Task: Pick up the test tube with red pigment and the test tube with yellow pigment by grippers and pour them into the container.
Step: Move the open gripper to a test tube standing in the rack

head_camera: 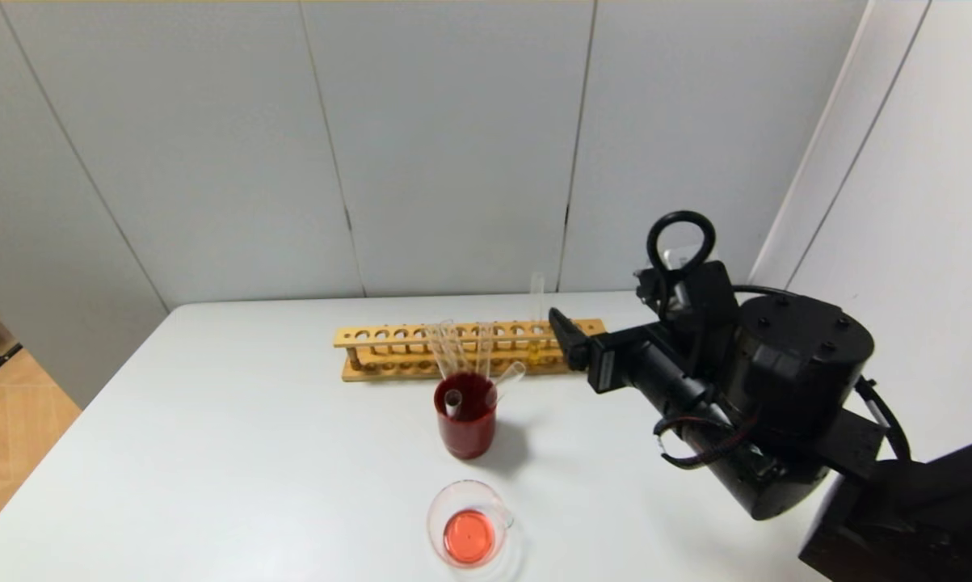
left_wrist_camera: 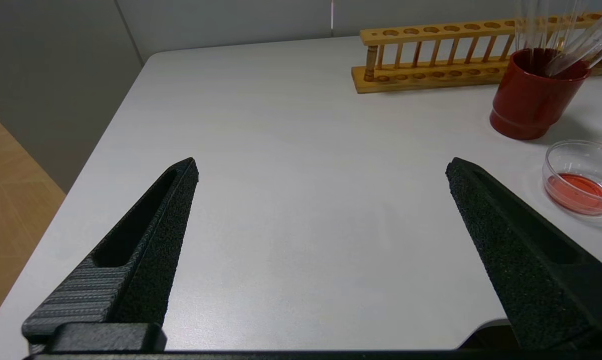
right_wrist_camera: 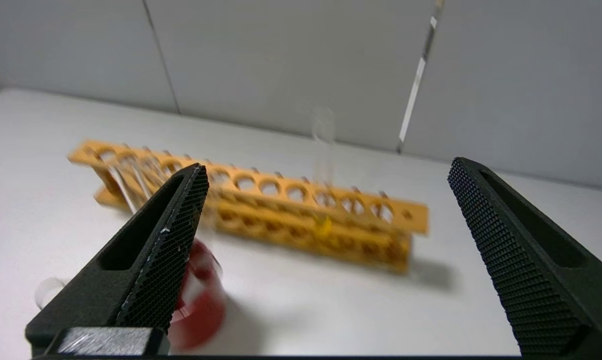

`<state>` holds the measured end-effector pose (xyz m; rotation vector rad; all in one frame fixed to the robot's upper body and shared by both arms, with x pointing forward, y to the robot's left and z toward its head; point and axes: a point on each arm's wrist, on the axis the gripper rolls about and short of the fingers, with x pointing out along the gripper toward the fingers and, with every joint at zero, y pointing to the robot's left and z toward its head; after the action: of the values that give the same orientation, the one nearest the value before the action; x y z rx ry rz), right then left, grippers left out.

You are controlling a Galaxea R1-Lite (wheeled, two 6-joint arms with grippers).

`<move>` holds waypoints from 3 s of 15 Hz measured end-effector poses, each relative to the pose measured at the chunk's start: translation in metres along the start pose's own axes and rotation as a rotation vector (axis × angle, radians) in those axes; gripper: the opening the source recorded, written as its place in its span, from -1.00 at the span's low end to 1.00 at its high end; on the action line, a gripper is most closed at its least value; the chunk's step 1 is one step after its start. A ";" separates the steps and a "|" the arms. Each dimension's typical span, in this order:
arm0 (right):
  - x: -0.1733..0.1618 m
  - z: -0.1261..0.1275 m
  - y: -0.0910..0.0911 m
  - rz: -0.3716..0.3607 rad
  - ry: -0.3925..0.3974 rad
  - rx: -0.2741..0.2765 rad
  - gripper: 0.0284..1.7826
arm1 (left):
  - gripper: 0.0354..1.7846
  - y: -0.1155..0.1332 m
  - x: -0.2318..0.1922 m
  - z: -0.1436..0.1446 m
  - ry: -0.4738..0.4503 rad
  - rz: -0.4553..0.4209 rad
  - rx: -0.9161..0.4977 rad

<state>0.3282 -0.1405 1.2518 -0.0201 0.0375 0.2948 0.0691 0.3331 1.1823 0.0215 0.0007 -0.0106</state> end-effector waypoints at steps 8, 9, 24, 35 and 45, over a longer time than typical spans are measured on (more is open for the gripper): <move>-0.033 -0.042 -0.030 -0.069 0.103 0.117 0.96 | 0.96 0.000 0.000 0.000 0.000 0.000 0.000; -0.030 -0.046 -0.029 -0.074 0.117 0.121 0.96 | 0.96 0.000 0.000 0.000 0.000 -0.001 0.000; 0.141 -0.089 -0.048 -0.059 0.135 0.106 0.96 | 0.96 0.000 0.000 0.000 0.000 -0.001 0.000; 0.155 -0.081 -0.042 -0.050 0.103 0.082 0.96 | 0.96 0.000 0.000 0.000 0.000 0.000 0.000; 0.094 -0.050 -0.035 0.011 0.119 0.072 0.96 | 0.96 0.000 0.000 0.000 0.000 0.000 0.000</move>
<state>0.4266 -0.1483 1.1984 0.0340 0.1660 0.3029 0.0691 0.3331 1.1823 0.0211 0.0007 -0.0111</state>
